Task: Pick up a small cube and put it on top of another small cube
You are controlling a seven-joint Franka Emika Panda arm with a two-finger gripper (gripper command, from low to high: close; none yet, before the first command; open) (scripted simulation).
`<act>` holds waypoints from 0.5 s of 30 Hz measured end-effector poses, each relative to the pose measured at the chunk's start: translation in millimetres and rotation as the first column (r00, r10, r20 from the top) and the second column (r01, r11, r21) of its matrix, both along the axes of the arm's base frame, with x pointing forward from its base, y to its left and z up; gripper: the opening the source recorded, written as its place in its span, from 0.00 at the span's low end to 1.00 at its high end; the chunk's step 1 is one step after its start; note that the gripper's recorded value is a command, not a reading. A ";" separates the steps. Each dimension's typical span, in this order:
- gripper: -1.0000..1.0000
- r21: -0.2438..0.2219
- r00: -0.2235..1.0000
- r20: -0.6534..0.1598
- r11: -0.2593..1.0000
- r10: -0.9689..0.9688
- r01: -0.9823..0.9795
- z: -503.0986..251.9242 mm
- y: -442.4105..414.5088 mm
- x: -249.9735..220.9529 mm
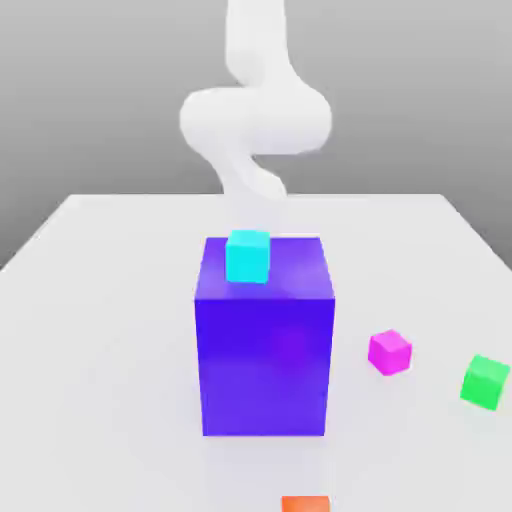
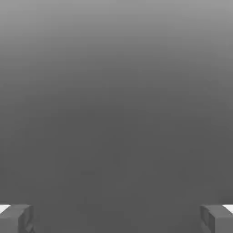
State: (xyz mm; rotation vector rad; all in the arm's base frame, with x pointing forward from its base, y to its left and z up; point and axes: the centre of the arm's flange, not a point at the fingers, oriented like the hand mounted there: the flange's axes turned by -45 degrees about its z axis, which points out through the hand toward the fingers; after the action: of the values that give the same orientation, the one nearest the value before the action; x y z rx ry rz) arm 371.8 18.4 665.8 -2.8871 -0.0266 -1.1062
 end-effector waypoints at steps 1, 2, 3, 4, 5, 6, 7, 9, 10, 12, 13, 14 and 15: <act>0.50 0.011 0.999 -0.030 1.000 0.019 -0.019 -19.9 9.2 9.1; 0.50 0.019 0.998 -0.059 0.999 0.038 -0.037 -39.3 18.7 16.7; 0.50 0.027 0.995 -0.087 0.998 0.056 -0.054 -58.5 28.5 23.0; 0.50 0.034 0.991 -0.114 0.997 0.074 -0.070 -77.7 38.8 28.0; 0.50 0.040 0.986 -0.142 0.995 0.092 -0.087 -97.0 49.3 31.8; 0.50 0.045 0.980 -0.169 0.994 0.109 -0.103 -116.2 60.1 34.4; 0.50 0.049 0.972 -0.197 0.992 0.125 -0.118 -135.6 71.1 35.7; 0.50 0.055 0.955 -0.251 0.987 0.158 -0.149 -174.1 93.0 34.9; 0.50 0.056 0.945 -0.277 0.985 0.174 -0.165 -193.2 103.9 32.7; 0.50 0.056 0.922 -0.329 0.979 0.202 -0.195 -231.1 124.7 24.9; 0.50 0.055 0.910 -0.355 0.976 0.216 -0.210 -249.7 134.6 19.3; 0.50 0.052 0.896 -0.380 0.973 0.228 -0.225 -268.1 144.0 12.7; 0.50 0.049 0.883 -0.405 0.969 0.239 -0.240 -286.1 152.8 5.2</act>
State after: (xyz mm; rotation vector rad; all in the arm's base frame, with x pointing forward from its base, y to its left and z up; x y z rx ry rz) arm 377.0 171.2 379.7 -2.9479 -0.3578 -0.4495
